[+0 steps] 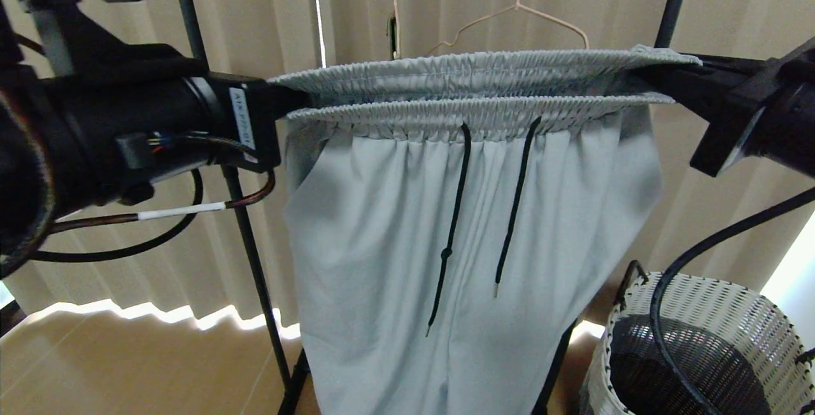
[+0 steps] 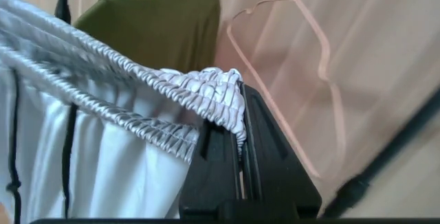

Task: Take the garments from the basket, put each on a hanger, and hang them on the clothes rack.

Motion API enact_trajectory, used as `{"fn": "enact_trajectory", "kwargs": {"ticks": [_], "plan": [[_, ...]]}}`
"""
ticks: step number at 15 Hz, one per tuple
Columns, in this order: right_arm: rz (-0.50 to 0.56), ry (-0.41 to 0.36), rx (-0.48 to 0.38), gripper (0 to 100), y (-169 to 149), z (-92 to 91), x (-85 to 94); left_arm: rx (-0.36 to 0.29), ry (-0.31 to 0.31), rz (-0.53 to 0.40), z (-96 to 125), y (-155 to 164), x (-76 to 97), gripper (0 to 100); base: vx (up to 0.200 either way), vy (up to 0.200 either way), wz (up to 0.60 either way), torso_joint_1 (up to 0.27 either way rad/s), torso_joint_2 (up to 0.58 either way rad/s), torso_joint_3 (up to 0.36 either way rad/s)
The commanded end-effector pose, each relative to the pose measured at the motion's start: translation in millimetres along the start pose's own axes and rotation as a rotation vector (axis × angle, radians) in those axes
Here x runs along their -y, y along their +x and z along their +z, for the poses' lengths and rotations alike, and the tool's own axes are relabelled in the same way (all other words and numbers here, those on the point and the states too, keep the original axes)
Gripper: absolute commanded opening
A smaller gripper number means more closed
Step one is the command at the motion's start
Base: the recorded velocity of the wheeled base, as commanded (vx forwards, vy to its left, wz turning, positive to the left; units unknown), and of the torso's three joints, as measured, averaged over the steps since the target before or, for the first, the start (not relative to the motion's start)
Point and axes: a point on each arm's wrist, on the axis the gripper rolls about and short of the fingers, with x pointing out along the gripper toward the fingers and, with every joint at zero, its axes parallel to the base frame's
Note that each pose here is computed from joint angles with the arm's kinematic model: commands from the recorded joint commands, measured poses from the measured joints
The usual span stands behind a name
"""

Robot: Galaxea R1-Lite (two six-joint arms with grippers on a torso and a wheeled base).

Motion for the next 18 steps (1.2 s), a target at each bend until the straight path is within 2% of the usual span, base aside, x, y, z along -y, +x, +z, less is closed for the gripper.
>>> {"fn": "enact_trajectory", "kwargs": {"ticks": [1, 4, 6, 11, 17, 18], "plan": [[-0.007, -0.006, 0.012, 0, -26, 4.2, 7.3, -0.047, 0.014, 0.016, -8, 37, 9.3, 0, 0.000, 0.000, 0.00, 0.000, 0.00, 0.000], [0.017, -0.009, -0.004, 0, -53, 1.2, 10.9, -0.033, 0.011, 0.075, -11, 62, 14.5, 0, 0.000, 0.000, 0.00, 0.000, 0.00, 0.000], [0.055, -0.005, 0.002, 0, -58, -0.9, 6.3, -0.031, 0.012, 0.084, -14, 68, 16.2, 0, 0.000, 0.000, 0.00, 0.000, 0.00, 0.000], [0.324, -0.003, 0.040, 0, -76, -15.1, -8.2, -0.036, 0.014, 0.095, -15, 71, 16.9, 0, 0.000, 0.000, 0.00, 0.000, 0.00, 0.000], [0.317, -0.007, 0.027, 0, -74, -16.3, -8.2, -0.041, 0.015, 0.095, -16, 70, 16.6, 0, 0.000, 0.000, 0.00, 0.000, 0.00, 0.000], [0.277, -0.022, -0.005, 0, -63, -19.5, -5.3, -0.047, 0.018, 0.096, -18, 61, 13.9, 0, 0.000, 0.000, 0.00, 0.000, 0.00, 0.000]]}}
